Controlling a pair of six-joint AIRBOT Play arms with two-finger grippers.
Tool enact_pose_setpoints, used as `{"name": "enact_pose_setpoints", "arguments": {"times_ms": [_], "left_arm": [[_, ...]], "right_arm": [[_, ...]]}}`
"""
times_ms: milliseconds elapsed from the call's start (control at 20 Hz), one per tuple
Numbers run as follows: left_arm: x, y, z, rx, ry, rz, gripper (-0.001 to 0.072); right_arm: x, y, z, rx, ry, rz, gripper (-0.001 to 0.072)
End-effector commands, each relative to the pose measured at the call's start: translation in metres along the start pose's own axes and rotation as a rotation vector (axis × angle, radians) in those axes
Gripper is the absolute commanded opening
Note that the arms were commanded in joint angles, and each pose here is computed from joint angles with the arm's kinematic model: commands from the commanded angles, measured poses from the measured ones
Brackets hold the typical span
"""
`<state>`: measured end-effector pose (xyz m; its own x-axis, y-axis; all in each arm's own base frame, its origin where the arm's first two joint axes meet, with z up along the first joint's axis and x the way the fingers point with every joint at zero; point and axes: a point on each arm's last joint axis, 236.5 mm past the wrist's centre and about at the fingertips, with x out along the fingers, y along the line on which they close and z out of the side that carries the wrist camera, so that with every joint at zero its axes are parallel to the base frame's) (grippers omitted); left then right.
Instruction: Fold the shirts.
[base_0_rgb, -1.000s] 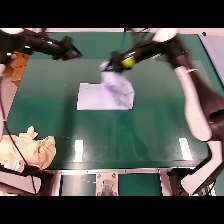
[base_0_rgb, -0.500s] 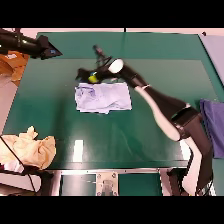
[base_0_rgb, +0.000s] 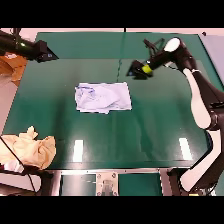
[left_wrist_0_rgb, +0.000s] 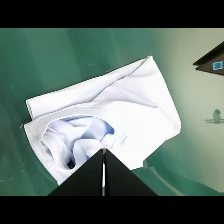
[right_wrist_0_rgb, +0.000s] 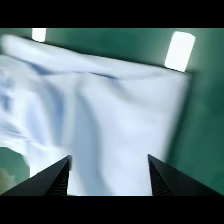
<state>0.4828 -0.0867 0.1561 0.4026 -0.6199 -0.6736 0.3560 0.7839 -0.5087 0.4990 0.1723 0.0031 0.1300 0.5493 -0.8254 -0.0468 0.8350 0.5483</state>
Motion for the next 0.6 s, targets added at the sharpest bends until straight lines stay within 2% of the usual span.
{"name": "enact_pose_setpoints", "arguments": {"times_ms": [0,250,450,500,550], "left_arm": [[0.000,0.001,-0.002,0.004,0.007,0.007,0.0023],[0.000,0.001,-0.002,0.003,0.007,0.007,0.0023],[0.000,0.001,-0.002,0.003,0.008,0.006,0.0023],[0.000,0.001,-0.002,0.003,0.008,0.006,0.0023],[0.000,0.001,-0.002,0.003,0.008,0.006,0.0023]], "right_arm": [[0.009,-0.055,-0.025,0.105,0.079,-0.021,0.0545],[0.073,-0.027,-0.047,0.152,0.076,0.207,0.0545],[0.106,-0.005,-0.070,0.124,0.131,0.223,0.0541],[0.110,0.001,-0.072,0.111,0.132,0.221,0.0490],[0.113,0.010,-0.073,0.093,0.130,0.233,0.0278]]}}
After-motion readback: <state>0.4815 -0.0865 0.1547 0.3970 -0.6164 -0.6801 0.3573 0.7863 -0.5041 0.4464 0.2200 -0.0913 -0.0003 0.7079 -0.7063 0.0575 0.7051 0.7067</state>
